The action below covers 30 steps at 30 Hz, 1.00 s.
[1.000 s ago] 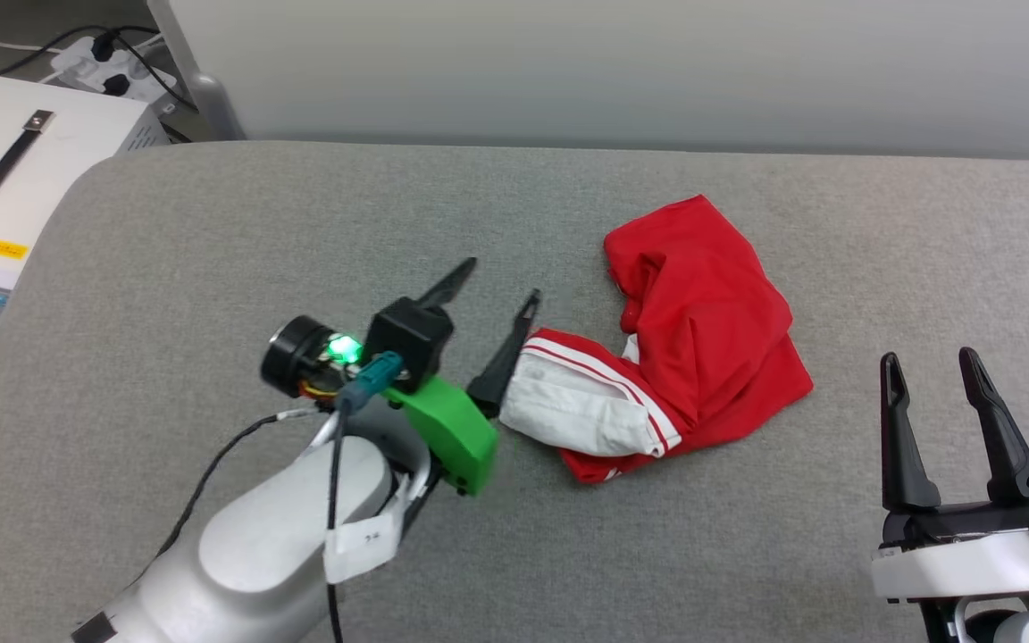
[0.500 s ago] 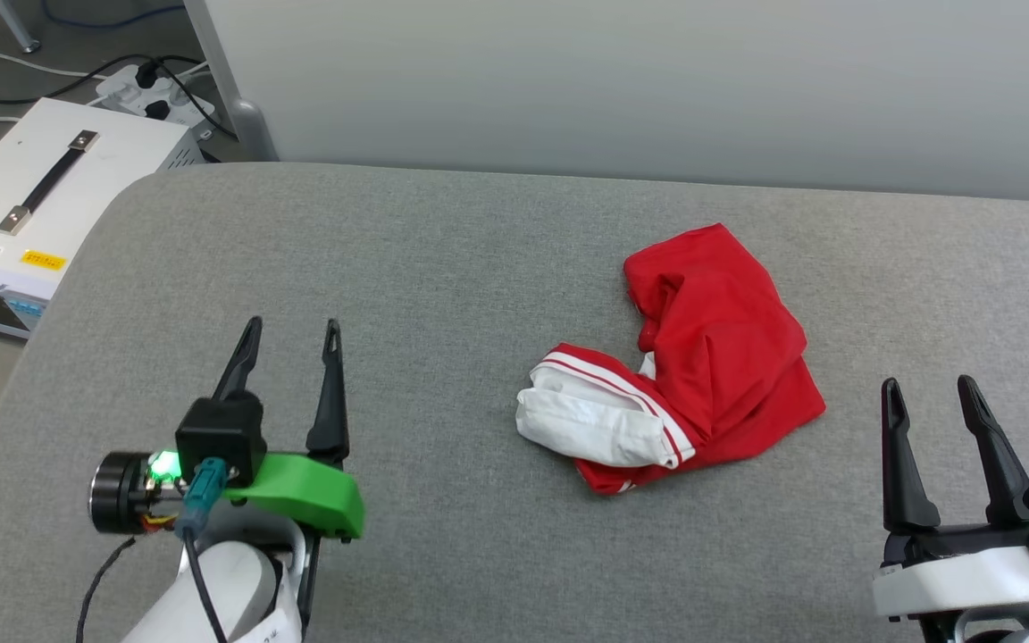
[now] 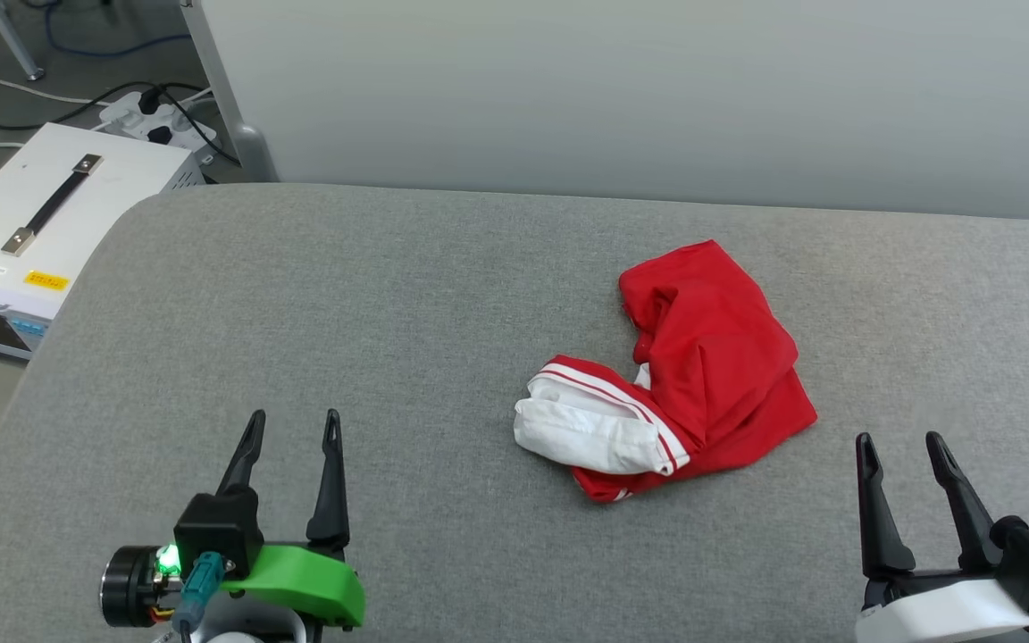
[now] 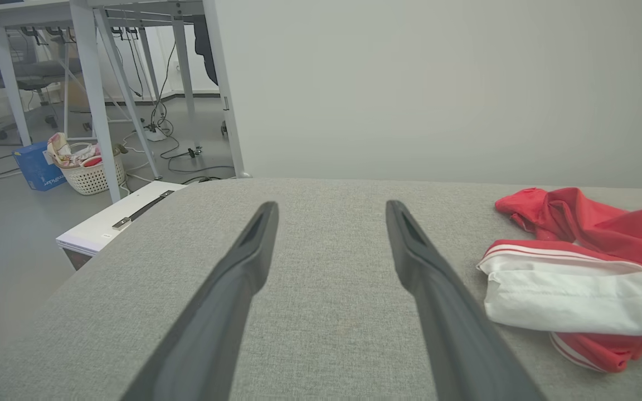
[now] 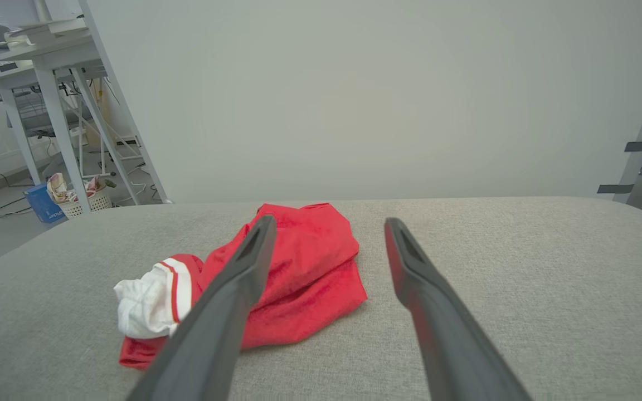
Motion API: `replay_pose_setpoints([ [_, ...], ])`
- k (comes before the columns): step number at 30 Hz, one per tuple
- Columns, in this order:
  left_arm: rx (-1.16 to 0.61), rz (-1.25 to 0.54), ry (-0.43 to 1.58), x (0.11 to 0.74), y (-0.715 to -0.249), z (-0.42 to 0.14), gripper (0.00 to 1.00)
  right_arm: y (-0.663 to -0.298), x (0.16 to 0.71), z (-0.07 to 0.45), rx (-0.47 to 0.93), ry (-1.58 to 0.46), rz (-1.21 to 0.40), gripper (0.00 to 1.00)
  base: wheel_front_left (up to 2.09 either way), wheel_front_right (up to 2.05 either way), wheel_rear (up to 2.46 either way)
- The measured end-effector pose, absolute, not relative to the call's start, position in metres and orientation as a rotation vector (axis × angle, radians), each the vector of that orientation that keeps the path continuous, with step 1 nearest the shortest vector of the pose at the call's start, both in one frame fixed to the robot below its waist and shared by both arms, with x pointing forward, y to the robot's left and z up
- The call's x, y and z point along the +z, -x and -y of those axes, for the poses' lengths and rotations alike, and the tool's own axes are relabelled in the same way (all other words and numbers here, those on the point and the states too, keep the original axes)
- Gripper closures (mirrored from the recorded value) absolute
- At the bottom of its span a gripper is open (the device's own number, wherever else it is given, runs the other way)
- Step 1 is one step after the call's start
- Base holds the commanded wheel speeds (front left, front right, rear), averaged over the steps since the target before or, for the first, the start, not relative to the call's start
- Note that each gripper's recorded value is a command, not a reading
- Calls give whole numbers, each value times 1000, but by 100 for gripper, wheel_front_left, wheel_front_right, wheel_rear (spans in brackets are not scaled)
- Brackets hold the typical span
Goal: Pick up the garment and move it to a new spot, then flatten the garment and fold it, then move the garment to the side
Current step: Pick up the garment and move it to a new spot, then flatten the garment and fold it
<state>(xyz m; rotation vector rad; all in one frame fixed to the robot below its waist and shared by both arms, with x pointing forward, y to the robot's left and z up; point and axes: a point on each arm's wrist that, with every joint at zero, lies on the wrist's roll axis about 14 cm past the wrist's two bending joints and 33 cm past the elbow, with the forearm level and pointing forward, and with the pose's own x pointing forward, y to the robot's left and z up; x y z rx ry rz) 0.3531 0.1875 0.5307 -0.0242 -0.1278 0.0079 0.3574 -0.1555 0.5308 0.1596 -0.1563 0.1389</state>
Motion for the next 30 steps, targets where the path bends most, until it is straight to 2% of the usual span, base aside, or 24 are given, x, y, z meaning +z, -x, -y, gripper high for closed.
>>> replay_pose_setpoints([
  [12,32,115,29,520,-339,-196,0,-345,511,150,149,-180,92,0,0,0,0],
  [30,41,102,15,514,-336,-202,0,-346,511,145,167,-177,91,0,0,0,0],
])
